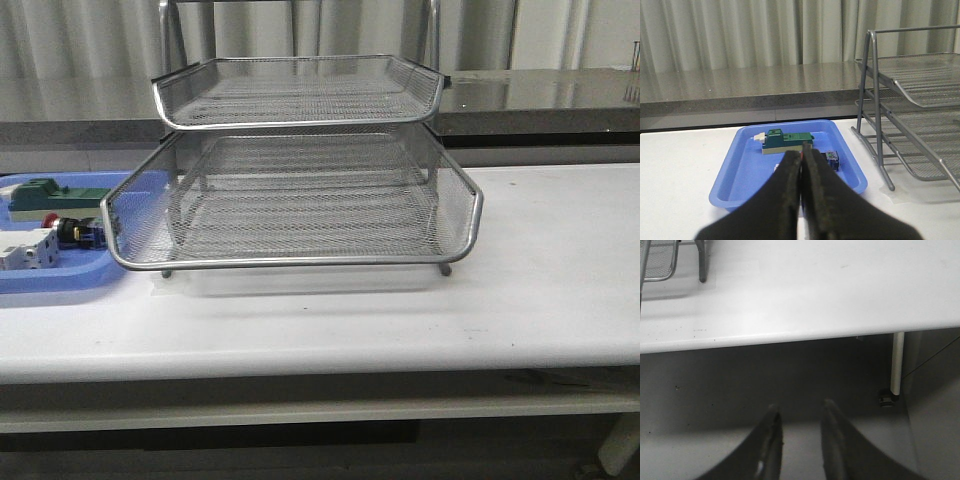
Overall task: Place button on rack with both arms
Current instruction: 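Release the tray and withdraw the right gripper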
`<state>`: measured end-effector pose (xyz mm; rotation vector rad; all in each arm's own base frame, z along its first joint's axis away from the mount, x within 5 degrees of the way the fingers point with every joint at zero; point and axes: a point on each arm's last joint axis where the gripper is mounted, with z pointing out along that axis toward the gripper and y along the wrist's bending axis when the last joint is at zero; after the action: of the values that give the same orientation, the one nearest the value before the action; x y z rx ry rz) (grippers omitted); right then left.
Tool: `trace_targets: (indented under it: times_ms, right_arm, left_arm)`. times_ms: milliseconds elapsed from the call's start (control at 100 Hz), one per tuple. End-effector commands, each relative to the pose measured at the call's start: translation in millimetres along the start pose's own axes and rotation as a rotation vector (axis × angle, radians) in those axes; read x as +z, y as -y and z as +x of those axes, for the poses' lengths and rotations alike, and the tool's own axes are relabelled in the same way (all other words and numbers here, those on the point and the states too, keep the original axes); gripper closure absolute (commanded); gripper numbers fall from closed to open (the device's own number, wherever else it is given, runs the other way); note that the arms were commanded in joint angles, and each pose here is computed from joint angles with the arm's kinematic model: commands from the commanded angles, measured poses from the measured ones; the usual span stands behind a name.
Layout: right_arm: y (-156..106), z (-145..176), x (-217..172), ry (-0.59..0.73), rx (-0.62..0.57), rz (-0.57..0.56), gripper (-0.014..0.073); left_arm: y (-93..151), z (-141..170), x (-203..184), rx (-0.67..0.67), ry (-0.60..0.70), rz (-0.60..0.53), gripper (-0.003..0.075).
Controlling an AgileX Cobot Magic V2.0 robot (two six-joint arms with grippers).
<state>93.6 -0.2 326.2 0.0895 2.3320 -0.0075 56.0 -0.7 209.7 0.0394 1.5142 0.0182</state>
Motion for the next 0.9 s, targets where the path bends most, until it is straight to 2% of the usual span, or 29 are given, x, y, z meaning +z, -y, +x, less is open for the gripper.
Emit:
trace_targets:
  times_ms: [0, 70, 560, 770, 890]
  right_arm:
    - [1, -12, -7, 0.085, -0.008, 0.006, 0.0585]
    - [1, -12, -7, 0.085, -0.008, 0.006, 0.0668]
    - [1, -12, -7, 0.085, -0.008, 0.006, 0.0663]
    - [1, -12, -7, 0.085, -0.008, 0.006, 0.0663]
    - [1, -12, -7, 0.085, -0.008, 0.006, 0.0663]
  left_arm:
    - [1, 6, -1, -0.004, 0.067, 0.001, 0.0716]
    - [1, 6, -1, -0.004, 0.067, 0.001, 0.0716]
    - [1, 3, -2, -0.022, 0.087, 0.001, 0.0716]
    - [-1, -35, -6, -0.061, 0.190, 0.000, 0.0716]
    - [-2, -63, -3, -0.082, 0.153, 0.001, 0.0716]
